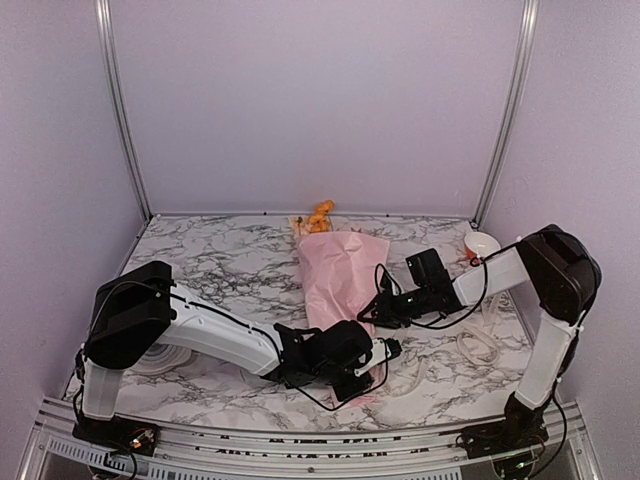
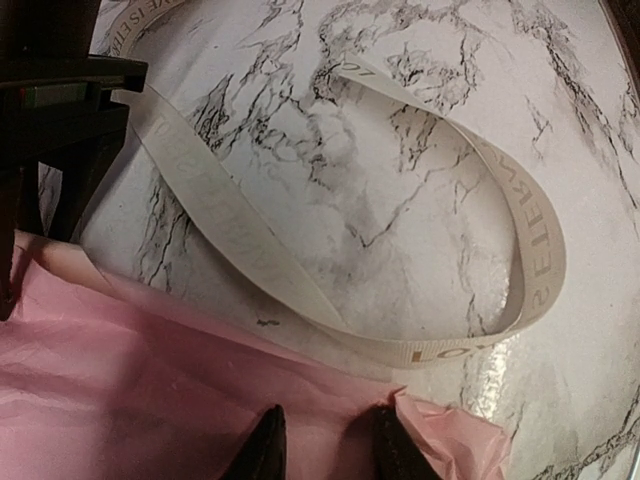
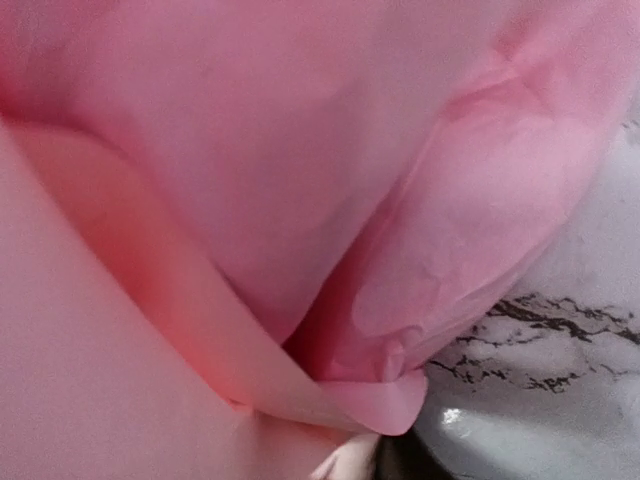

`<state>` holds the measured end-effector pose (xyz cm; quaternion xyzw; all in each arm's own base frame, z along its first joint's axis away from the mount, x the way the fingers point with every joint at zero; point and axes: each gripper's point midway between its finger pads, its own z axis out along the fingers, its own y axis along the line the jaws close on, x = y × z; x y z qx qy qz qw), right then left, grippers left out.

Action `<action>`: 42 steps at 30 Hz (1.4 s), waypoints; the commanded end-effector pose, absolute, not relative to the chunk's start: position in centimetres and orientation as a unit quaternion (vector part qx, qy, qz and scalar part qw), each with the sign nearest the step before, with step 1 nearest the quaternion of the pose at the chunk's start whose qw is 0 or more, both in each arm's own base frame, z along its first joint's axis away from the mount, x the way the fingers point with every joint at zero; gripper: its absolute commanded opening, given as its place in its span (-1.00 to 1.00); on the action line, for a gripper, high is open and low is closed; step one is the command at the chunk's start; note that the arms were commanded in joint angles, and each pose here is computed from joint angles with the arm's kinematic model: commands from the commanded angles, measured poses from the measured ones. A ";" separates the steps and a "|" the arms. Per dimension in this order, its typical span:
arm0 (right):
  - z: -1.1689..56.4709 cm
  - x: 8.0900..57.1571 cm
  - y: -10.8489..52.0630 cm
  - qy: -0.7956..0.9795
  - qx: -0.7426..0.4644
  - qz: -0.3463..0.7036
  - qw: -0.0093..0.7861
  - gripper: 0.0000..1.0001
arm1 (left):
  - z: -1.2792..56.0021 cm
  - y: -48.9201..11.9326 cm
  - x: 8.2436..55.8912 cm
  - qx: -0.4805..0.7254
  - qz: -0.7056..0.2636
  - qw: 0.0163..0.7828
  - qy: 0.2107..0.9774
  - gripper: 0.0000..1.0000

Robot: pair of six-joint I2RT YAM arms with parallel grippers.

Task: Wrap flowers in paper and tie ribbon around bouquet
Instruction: Pick up the folded bouquet from the center of the board.

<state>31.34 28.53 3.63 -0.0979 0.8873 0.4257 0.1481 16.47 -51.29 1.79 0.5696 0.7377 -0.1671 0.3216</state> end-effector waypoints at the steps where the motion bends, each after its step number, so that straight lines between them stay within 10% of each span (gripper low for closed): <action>1: 3.7 31.2 28.9 0.880 -0.088 0.443 0.145 -0.59 | -5.2 -45.3 14.1 0.611 -0.095 0.202 0.760 -0.40; 5: 3.7 31.2 28.9 0.879 -0.085 0.446 0.144 -1.00 | -5.2 -45.0 14.1 0.610 -0.093 0.202 0.761 -0.40; 12: 5.0 31.6 29.3 0.869 -0.086 0.462 0.153 -1.00 | -1.7 -45.6 14.6 0.596 -0.117 0.250 0.754 -0.32; 21: 5.5 32.7 29.6 0.873 -0.098 0.451 0.159 -1.00 | 6.2 -51.0 12.6 0.655 -0.169 0.339 0.654 0.32; 35: 5.4 33.2 29.6 0.880 -0.112 0.434 0.158 -1.00 | 0.1 -56.2 12.2 0.742 -0.140 0.273 0.596 0.63; 38: 5.7 33.4 29.6 0.881 -0.115 0.430 0.161 -1.00 | -0.7 -55.9 13.1 0.731 -0.121 0.269 0.615 0.44; 42: 6.4 33.6 29.5 0.883 -0.117 0.425 0.164 -1.00 | -0.2 -55.8 12.8 0.720 -0.138 0.255 0.631 -0.74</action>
